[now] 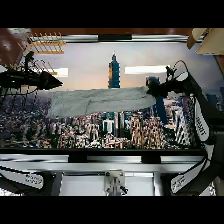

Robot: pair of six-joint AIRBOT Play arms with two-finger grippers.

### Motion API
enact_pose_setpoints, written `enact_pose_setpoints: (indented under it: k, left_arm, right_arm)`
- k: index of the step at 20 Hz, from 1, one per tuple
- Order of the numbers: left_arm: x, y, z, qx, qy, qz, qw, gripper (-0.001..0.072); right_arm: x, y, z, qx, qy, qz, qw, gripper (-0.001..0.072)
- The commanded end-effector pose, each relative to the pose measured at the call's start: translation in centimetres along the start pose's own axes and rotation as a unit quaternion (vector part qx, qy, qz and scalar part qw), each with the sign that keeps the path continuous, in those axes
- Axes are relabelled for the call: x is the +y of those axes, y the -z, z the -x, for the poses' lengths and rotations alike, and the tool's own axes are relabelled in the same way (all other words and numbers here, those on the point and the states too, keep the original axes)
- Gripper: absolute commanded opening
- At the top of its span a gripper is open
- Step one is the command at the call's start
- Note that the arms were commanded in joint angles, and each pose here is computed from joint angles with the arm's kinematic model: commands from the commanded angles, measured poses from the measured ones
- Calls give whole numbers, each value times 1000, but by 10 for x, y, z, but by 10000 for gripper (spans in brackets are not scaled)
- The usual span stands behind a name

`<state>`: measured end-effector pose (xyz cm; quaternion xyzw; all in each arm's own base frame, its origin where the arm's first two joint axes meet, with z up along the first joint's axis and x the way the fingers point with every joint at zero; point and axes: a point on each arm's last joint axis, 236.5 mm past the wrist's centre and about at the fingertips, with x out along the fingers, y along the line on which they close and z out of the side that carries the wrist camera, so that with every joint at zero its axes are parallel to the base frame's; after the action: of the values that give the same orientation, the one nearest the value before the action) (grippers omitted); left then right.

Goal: Fold the shirts.

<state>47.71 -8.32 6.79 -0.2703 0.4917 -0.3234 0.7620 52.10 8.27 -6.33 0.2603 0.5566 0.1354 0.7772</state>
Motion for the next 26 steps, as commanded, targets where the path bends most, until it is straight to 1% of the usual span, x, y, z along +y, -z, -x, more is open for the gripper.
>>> enact_pose_setpoints:
  k: [1,4,8,12,16,19,21,23,24,26]
  left_arm:
    - [-30,11,-33,30,23,-18,999,45]
    - [-68,24,-98,40,25,-52,998,43]
    - [-97,55,-171,34,11,-20,999,43]
    - [-138,94,-231,44,48,13,998,43]
    - [-187,110,-274,16,99,41,994,43]
    - [-216,143,-301,44,127,66,989,43]
    - [-219,145,-309,42,129,72,988,43]
    - [-213,126,-298,22,129,55,990,41]
    - [-209,114,-287,16,128,45,991,40]
    - [-200,94,-252,14,118,-3,993,40]
  right_arm:
    - [46,-11,53,-37,-27,56,997,67]
    - [100,-7,118,-74,-46,91,992,67]
    - [143,24,186,-93,-25,120,988,67]
    - [173,51,234,-111,-37,119,986,67]
    - [193,74,276,-137,-49,115,983,67]
    - [201,79,295,-159,-54,116,979,67]
    - [200,80,296,-158,-52,108,980,67]
    - [197,79,293,-156,-48,105,981,67]
    - [193,77,290,-153,-43,101,982,67]
    - [190,70,275,-141,-44,93,985,67]
